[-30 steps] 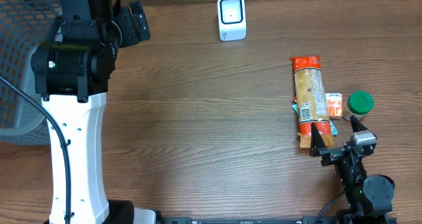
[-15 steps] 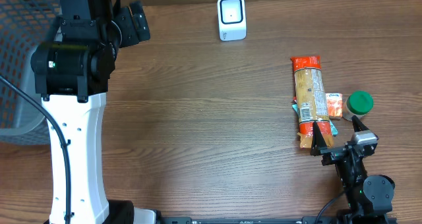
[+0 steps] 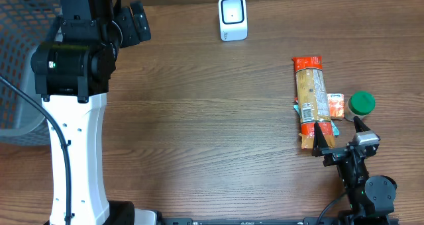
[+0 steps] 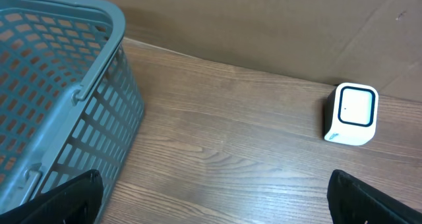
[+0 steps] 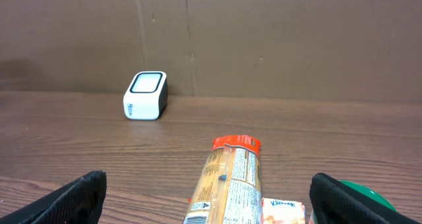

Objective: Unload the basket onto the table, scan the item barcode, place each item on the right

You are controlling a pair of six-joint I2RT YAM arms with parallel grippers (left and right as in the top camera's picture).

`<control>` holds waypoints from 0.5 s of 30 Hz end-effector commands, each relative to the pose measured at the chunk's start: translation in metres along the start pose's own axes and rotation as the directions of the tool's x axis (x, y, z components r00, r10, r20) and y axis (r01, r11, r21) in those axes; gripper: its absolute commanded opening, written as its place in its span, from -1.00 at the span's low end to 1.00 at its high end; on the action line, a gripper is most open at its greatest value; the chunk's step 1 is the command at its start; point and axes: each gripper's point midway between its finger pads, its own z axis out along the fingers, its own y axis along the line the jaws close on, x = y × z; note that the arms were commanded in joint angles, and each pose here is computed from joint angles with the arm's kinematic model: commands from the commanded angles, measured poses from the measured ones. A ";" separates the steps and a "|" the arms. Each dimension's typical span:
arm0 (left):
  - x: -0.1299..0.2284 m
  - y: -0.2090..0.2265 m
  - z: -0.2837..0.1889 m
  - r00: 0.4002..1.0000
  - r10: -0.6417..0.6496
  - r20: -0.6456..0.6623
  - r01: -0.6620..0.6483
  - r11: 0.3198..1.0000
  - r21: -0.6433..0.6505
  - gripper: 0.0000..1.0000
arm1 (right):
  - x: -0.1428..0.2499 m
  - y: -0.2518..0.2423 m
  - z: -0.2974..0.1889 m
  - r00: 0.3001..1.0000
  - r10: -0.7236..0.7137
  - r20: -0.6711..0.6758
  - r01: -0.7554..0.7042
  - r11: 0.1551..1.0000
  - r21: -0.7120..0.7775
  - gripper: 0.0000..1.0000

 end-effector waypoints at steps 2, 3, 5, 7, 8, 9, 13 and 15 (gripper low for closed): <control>-0.004 0.004 -0.003 1.000 0.012 0.014 -0.012 1.000 -0.010 1.00 | 0.002 -0.003 0.000 1.000 -0.003 0.003 0.003 1.000 0.016 1.00; -0.004 0.003 -0.003 1.000 0.012 0.015 -0.012 1.000 -0.010 0.99 | 0.002 -0.003 0.000 1.000 -0.003 0.003 0.003 1.000 0.016 1.00; -0.004 0.004 -0.003 1.000 0.012 0.014 -0.012 1.000 -0.010 1.00 | 0.002 -0.003 0.000 1.000 -0.003 0.003 0.003 1.000 0.016 1.00; -0.004 0.003 -0.003 1.000 0.012 0.014 -0.012 1.000 -0.010 1.00 | 0.002 -0.003 0.000 1.000 -0.003 0.003 0.003 1.000 0.016 1.00; -0.004 0.003 -0.003 1.000 0.012 0.014 -0.012 1.000 -0.010 1.00 | 0.002 -0.003 0.000 1.000 -0.003 0.003 0.003 1.000 0.016 1.00; -0.004 0.004 -0.004 1.000 0.012 0.015 -0.012 1.000 -0.010 1.00 | 0.002 -0.003 0.000 1.000 -0.003 0.003 0.003 1.000 0.016 1.00; -0.008 0.007 -0.020 0.999 0.002 0.048 -0.002 1.000 -0.002 1.00 | 0.002 -0.003 0.000 1.000 -0.003 0.003 0.003 1.000 0.016 1.00; -0.014 0.013 -0.044 0.995 -0.015 0.100 0.014 1.000 0.010 1.00 | 0.002 -0.003 0.000 1.000 -0.003 0.003 0.003 1.000 0.016 1.00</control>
